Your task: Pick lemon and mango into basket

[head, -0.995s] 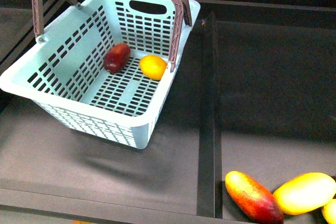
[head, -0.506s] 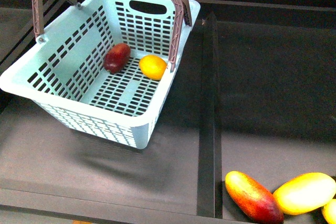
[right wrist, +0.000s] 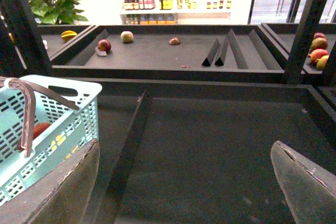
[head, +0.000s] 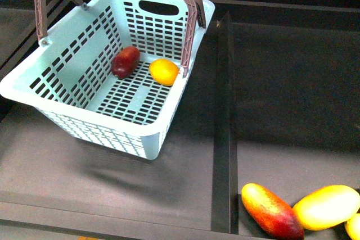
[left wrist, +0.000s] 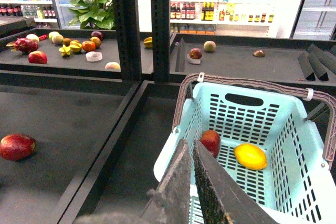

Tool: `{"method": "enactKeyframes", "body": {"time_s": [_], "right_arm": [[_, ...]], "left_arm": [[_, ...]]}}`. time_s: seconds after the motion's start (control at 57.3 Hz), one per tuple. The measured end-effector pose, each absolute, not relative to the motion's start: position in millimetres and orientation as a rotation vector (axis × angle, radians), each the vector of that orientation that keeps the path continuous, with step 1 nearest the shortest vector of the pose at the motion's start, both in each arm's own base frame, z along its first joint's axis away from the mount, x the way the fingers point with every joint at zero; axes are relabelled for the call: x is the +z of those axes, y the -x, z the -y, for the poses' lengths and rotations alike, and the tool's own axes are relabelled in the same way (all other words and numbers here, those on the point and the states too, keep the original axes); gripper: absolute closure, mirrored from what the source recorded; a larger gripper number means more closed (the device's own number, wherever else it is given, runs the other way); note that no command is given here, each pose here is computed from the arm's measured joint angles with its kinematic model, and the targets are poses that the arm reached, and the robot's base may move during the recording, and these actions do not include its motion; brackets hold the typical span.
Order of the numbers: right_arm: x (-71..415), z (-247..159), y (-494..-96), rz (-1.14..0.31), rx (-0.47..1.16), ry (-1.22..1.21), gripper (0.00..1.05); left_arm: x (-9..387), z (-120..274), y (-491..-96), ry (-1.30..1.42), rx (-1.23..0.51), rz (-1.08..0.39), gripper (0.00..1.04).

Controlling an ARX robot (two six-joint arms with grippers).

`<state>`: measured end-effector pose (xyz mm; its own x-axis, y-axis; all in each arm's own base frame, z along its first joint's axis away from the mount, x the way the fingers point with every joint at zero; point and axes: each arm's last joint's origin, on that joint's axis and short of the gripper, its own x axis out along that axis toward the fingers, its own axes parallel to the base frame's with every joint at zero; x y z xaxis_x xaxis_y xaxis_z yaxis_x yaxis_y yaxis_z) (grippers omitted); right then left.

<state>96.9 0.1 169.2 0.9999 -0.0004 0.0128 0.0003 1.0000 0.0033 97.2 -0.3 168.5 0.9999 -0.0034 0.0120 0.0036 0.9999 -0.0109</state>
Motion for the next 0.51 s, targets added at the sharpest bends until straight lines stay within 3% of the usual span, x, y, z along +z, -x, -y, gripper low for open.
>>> {"method": "enactKeyframes", "body": {"time_s": [0.506], "right_arm": [[169.2,-0.1,-96.9,0.013,0.0,-0.004,0.09]], "left_arm": [[168.5,0.3,-97.2,0.011,-0.003,0.012,1.01]]}}
